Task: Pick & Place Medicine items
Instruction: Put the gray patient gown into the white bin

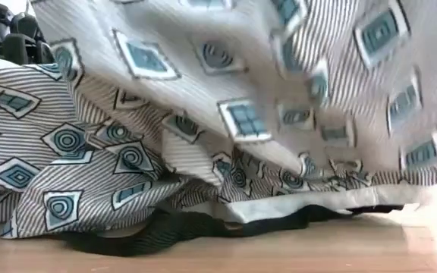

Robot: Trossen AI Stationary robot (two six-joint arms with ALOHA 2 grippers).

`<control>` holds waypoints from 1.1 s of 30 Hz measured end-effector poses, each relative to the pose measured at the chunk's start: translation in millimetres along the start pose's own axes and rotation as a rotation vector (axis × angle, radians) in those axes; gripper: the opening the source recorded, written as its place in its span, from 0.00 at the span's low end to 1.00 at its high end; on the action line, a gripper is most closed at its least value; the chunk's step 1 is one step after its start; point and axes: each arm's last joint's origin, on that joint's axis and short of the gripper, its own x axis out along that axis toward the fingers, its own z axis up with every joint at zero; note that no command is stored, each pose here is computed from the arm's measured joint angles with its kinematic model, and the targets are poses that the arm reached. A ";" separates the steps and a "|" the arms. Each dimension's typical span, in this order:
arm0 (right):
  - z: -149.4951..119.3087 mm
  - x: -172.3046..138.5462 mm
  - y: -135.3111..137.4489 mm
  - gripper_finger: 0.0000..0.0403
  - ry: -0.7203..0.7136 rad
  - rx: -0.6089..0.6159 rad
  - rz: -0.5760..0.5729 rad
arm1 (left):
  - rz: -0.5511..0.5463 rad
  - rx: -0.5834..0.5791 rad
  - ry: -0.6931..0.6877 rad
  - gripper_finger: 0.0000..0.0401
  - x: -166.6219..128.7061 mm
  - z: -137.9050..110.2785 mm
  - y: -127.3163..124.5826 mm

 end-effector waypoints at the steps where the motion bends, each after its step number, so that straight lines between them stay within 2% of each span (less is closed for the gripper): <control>1: 0.1 -0.4 -2.4 0.11 -0.005 -0.021 -0.046 | 0.000 0.000 0.000 0.80 0.0 0.0 0.0; 8: 1.1 -3.6 -16.3 0.11 -0.007 -0.123 -0.358 | 0.000 0.000 0.000 0.80 0.0 0.1 0.0; 20: -9.7 -18.3 -65.9 0.11 -0.010 -0.052 -0.376 | 0.000 0.000 0.000 0.80 0.0 0.0 0.0; 29: -31.4 -30.3 -128.7 0.11 -0.005 0.094 -0.399 | 0.000 0.000 0.000 0.80 0.0 0.0 0.0; 33: -47.2 -35.2 -162.6 0.11 0.001 0.203 -0.423 | 0.000 0.000 0.000 0.80 0.0 -0.1 0.0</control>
